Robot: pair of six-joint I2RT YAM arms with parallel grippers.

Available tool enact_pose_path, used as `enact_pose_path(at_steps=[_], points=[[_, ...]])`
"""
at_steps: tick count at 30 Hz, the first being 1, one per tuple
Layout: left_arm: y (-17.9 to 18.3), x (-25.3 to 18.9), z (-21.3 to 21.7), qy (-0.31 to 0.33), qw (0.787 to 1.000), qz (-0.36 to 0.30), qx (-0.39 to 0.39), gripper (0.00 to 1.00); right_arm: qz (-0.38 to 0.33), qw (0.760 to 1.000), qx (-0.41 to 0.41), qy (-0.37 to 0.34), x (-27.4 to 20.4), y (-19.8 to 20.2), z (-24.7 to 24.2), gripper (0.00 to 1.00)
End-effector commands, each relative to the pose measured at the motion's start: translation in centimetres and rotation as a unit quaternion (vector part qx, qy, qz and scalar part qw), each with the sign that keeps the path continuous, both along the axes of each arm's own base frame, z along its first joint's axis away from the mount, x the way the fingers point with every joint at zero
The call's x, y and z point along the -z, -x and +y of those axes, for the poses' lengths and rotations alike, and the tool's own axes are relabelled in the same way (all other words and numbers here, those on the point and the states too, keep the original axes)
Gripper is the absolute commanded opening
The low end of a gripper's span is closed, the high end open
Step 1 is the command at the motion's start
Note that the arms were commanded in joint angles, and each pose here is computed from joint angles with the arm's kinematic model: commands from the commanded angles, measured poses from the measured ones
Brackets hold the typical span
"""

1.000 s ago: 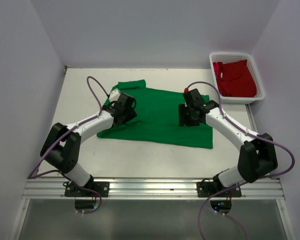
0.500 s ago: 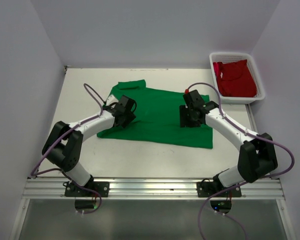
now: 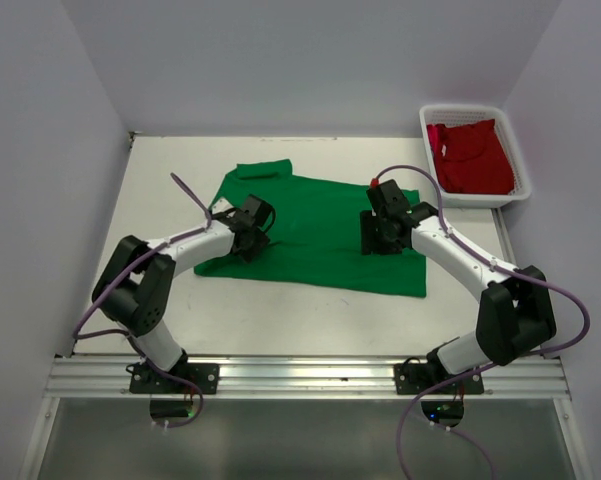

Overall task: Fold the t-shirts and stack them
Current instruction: Fold the flattened tshirt in 1/3 of the way

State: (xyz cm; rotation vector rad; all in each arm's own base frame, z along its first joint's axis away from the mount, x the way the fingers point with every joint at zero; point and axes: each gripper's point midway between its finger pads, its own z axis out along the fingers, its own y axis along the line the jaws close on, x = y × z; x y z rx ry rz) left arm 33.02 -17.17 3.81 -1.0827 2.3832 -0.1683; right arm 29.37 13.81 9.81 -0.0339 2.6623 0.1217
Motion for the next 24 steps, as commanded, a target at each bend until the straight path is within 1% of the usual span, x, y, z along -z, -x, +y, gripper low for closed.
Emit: enact_pose_path(at_steps=[1, 2, 3, 5, 6, 9, 11, 14, 15, 17, 18, 19, 24], points=[[-1.5, -0.2, 0.4, -0.004, 1.0, -0.024, -0.012, 0.43, -0.007, 1.0, 0.006, 0.011, -0.3, 0.0, -0.5, 0.49], [-1.7, -0.2, 0.4, -0.002, 1.0, -0.028, -0.013, 0.41, -0.008, 1.0, 0.005, 0.011, -0.4, 0.0, -0.6, 0.49], [-2.0, -0.3, 0.4, -0.001, 0.999, -0.032, -0.014, 0.36, -0.008, 1.0, 0.005, 0.011, -0.4, 0.0, -0.6, 0.49], [-2.5, -0.7, 0.4, 0.003, 0.999, -0.044, -0.01, 0.31, -0.009, 1.0, 0.006, 0.014, -0.3, 0.1, -0.7, 0.48], [-2.8, -1.1, 0.3, 0.005, 0.999, -0.051, -0.007, 0.24, -0.009, 1.0, 0.005, 0.015, -0.3, 0.1, -0.7, 0.47], [-3.4, -1.9, 0.1, 0.004, 0.998, -0.064, 0.002, 0.16, -0.009, 1.0, 0.006, 0.013, -0.4, 0.0, -0.7, 0.47], [-3.8, -2.2, -0.1, 0.002, 0.998, -0.068, 0.008, 0.13, -0.011, 1.0, 0.005, 0.011, -0.5, -0.1, -0.6, 0.46], [-4.0, -2.1, -0.4, 0.006, 0.997, -0.071, 0.016, 0.02, -0.011, 1.0, 0.006, 0.012, -0.5, -0.2, -0.6, 0.45], [-4.1, -2.1, -0.5, 0.008, 0.997, -0.072, 0.02, 0.0, -0.011, 1.0, 0.005, 0.012, -0.6, -0.1, -0.6, 0.45], [-4.8, -2.4, -1.3, 0.023, 0.995, -0.084, 0.042, 0.0, -0.011, 1.0, 0.005, 0.012, -0.5, -0.1, -0.6, 0.45], [-5.1, -2.5, -1.7, 0.019, 0.993, -0.091, 0.068, 0.0, -0.011, 1.0, 0.005, 0.012, -0.5, 0.0, -0.6, 0.45], [-5.8, -3.3, -2.9, 0.038, 0.99, -0.108, 0.088, 0.0, -0.012, 1.0, 0.006, 0.012, -0.6, -0.1, -0.6, 0.44], [-7.9, -4.0, -4.9, 0.026, 0.981, -0.113, 0.156, 0.0, -0.012, 1.0, 0.005, 0.011, -0.5, 0.0, -0.6, 0.44]])
